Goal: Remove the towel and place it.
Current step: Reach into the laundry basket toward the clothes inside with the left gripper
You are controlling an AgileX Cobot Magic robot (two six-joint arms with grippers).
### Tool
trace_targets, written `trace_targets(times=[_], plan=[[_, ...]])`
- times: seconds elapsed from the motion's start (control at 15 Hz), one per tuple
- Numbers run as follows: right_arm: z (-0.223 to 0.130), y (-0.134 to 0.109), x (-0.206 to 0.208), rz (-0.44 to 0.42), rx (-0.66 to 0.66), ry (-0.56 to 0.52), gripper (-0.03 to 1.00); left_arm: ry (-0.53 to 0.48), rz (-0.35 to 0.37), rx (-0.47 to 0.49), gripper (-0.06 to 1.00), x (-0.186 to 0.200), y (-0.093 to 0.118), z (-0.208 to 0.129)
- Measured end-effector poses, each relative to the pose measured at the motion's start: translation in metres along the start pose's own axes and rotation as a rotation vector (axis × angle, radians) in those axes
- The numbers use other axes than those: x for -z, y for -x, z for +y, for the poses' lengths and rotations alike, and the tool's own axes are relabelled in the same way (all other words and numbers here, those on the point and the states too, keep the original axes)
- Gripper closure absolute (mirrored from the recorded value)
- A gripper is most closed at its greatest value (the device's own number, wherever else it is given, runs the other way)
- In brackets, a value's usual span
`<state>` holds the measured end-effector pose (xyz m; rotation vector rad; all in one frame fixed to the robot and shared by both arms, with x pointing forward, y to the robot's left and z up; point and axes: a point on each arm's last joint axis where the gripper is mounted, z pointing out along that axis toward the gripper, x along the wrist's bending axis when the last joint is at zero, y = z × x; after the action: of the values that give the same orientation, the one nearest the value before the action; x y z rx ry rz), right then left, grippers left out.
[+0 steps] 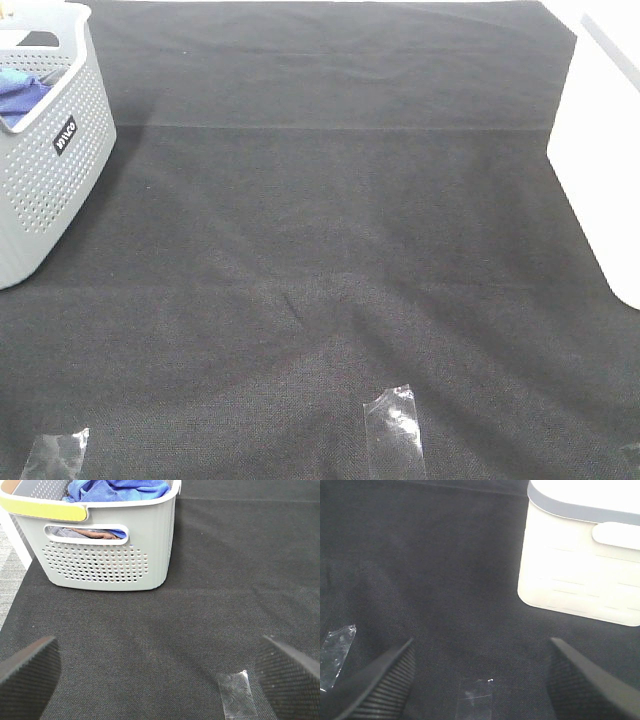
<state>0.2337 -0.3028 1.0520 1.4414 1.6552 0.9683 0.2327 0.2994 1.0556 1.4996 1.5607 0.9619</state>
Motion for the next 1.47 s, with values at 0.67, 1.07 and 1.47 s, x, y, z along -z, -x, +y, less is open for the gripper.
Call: trace_targets(times=[0.67,1.07,1.47], plan=[[0.0,0.0,0.0,0.0,0.0,0.0,0.28,0.0,0.002,-0.001,-0.05,0.0,0.0,0.0],[0.0,0.0,0.0,0.0,0.0,0.0,0.28,-0.069,0.002,0.0,-0.05,-0.01,0.0,0.005],[0.0,0.0,0.0,0.0,0.0,0.0,0.28,-0.344,-0.01,-0.08,-0.05,-0.032,0.0,0.037]])
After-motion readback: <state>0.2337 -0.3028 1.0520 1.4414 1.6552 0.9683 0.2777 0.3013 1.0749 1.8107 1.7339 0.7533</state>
